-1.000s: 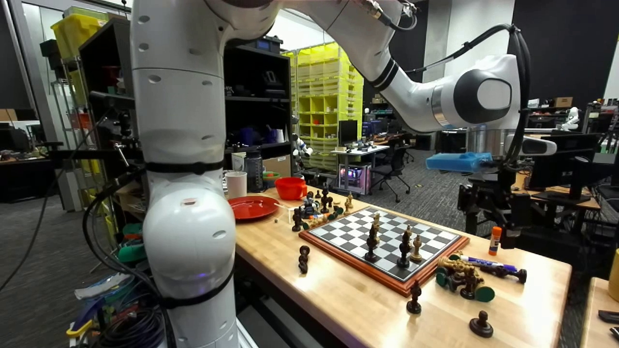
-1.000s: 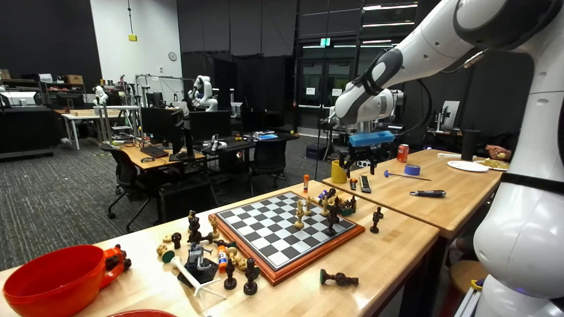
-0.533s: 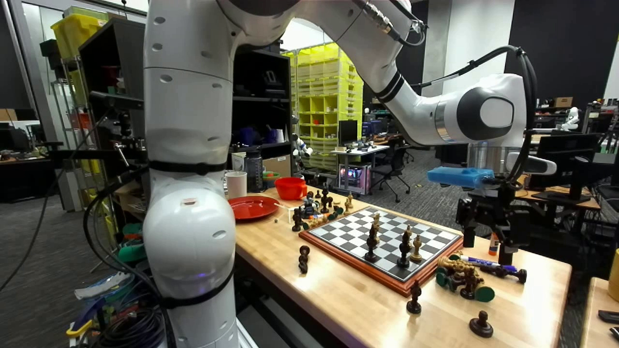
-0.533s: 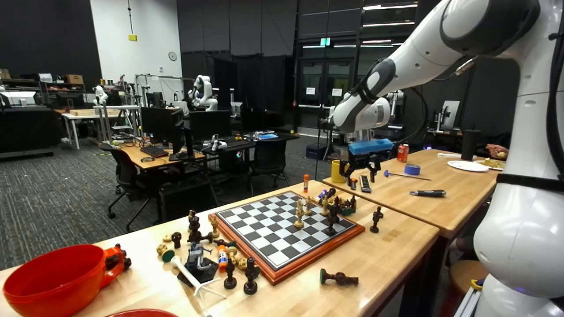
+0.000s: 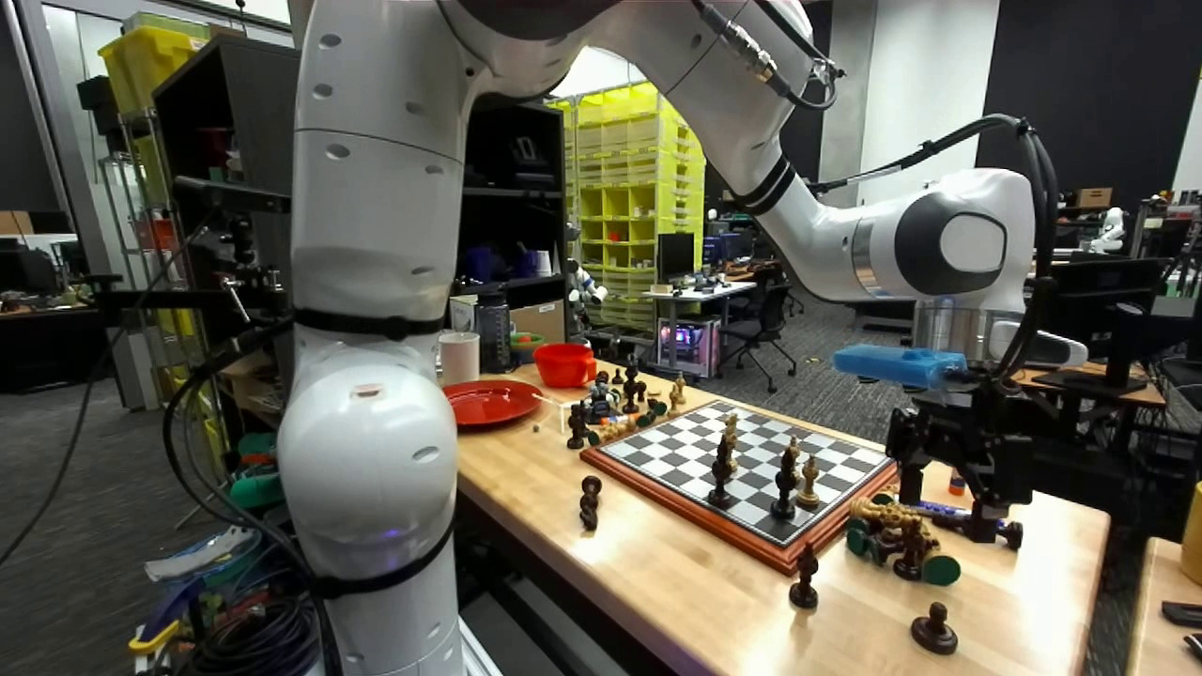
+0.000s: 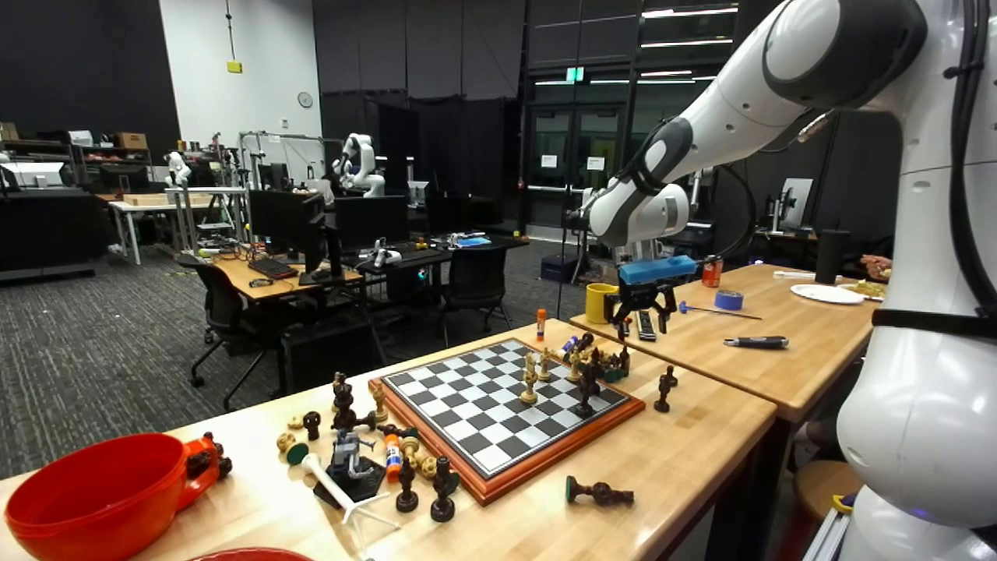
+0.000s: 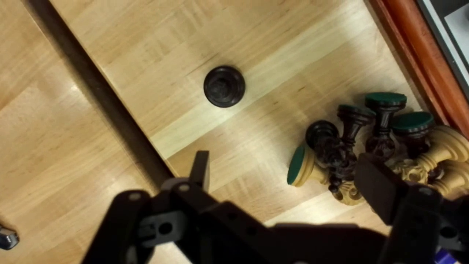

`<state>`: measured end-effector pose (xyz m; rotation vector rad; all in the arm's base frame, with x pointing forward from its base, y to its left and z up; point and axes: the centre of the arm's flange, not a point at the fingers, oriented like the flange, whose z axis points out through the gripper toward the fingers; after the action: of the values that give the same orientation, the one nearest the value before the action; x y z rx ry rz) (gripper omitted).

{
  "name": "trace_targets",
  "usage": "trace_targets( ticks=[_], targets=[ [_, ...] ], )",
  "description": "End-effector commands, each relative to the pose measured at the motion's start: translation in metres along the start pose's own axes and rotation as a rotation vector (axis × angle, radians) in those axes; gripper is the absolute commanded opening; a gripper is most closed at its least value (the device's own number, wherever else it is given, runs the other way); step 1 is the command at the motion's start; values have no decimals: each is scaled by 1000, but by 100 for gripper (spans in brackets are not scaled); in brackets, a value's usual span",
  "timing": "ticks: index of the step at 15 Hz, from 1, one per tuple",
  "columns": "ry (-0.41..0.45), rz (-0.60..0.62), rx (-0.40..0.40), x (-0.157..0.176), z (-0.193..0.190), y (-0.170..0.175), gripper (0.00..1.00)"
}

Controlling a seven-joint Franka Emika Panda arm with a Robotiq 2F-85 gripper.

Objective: Shift one chess piece to the board

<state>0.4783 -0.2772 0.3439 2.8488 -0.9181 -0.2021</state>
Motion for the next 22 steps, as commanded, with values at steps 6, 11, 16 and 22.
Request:
trace_targets(
  ticks=[6,11,16,22],
  targets=[
    [-24,-34,2,5,11,-5,100],
    [-18,-49,6,5,8,-19,100],
    [-8,-43,-5,15,9,-27,100],
    [-26,-57,-18,18,19,-27,68]
  ],
)
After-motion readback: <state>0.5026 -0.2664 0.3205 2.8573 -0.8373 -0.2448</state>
